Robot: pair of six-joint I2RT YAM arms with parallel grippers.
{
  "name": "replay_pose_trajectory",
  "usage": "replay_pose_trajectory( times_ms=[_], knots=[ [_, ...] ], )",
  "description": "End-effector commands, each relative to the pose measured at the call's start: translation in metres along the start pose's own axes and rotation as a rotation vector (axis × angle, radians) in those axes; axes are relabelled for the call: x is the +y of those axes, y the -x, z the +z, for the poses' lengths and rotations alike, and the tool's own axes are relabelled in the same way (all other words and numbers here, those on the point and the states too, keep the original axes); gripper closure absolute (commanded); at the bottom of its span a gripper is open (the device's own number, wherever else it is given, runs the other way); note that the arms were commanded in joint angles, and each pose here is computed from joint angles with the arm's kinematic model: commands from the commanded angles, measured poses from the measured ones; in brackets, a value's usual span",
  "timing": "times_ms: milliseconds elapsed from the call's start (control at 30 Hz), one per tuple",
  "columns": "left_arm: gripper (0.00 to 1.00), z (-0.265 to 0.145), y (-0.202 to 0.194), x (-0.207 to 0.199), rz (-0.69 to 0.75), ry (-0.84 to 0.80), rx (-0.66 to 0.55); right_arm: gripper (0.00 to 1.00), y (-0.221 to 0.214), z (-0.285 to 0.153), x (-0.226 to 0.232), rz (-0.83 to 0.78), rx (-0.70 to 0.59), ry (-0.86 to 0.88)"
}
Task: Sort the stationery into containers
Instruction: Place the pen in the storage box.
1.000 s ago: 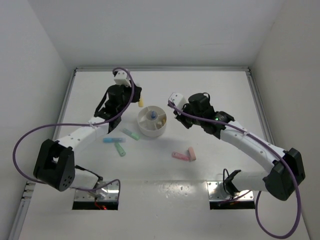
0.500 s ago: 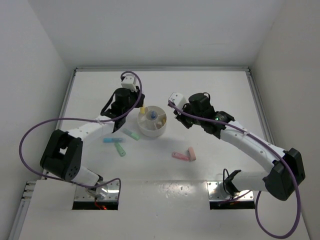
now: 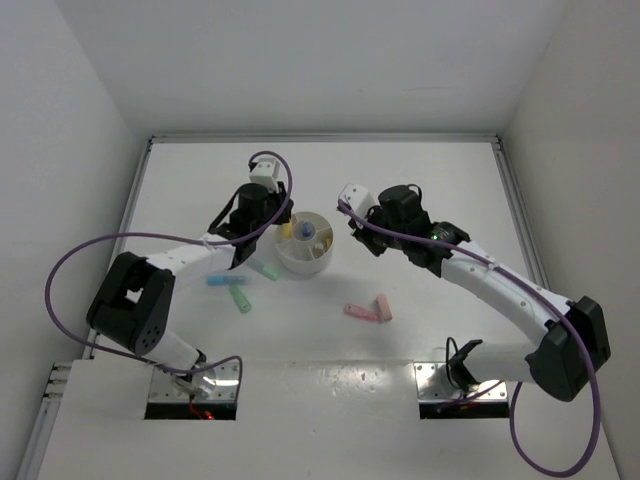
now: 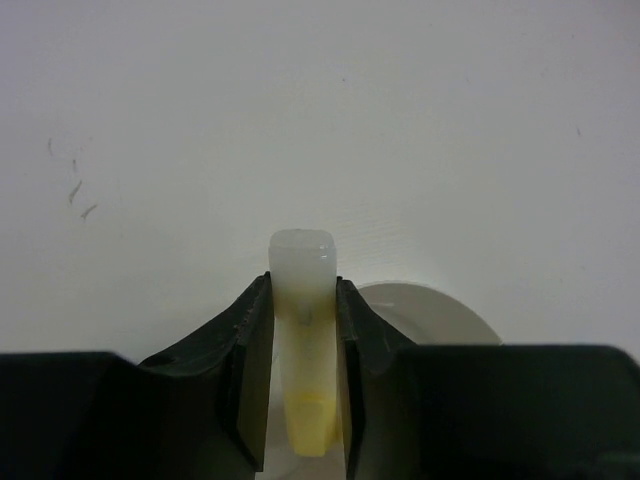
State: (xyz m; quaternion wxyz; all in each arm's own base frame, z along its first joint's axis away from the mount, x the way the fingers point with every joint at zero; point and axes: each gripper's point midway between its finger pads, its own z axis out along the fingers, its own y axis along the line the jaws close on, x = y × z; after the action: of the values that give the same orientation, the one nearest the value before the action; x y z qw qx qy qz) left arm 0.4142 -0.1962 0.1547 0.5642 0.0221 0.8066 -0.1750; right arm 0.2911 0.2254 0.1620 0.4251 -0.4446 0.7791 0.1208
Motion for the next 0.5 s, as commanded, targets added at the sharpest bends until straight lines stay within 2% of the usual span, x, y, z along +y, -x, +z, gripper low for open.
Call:
replay_pose_trajectory(
  times_ms=[0, 33, 67, 333, 367, 400, 433, 467],
  knots=[
    [0.66, 0.003, 0.012, -0.006, -0.013, -0.008, -0.050, 1.00, 0.004, 0.002, -0.001, -0.005, -0.021, 0.004],
    [0.58, 0.004, 0.018, -0.006, -0.024, -0.003, -0.064, 1.00, 0.007, 0.000, -0.002, -0.007, -0.030, 0.001],
    [0.57, 0.004, 0.018, -0.006, -0.024, -0.003, -0.065, 1.00, 0.007, 0.000, -0.002, -0.007, -0.030, 0.001],
    [0.54, -0.015, 0.053, -0.010, -0.047, 0.002, -0.138, 1.00, 0.007, 0.000, -0.002, -0.007, -0.030, 0.001],
    [0.59, -0.018, 0.054, -0.007, -0.058, 0.017, -0.148, 1.00, 0.007, 0.000, -0.002, -0.007, -0.030, 0.001],
    [0.93, -0.028, 0.066, -0.007, -0.077, 0.022, -0.185, 1.00, 0.007, 0.000, -0.002, -0.007, -0.030, 0.001],
    [1.00, -0.035, 0.067, -0.003, -0.129, 0.047, -0.186, 1.00, 0.009, -0.003, -0.002, -0.008, -0.039, -0.002],
    [1.00, -0.043, 0.063, 0.006, -0.174, 0.092, -0.189, 1.00, 0.009, -0.003, -0.002, -0.008, -0.039, -0.002]
  ],
)
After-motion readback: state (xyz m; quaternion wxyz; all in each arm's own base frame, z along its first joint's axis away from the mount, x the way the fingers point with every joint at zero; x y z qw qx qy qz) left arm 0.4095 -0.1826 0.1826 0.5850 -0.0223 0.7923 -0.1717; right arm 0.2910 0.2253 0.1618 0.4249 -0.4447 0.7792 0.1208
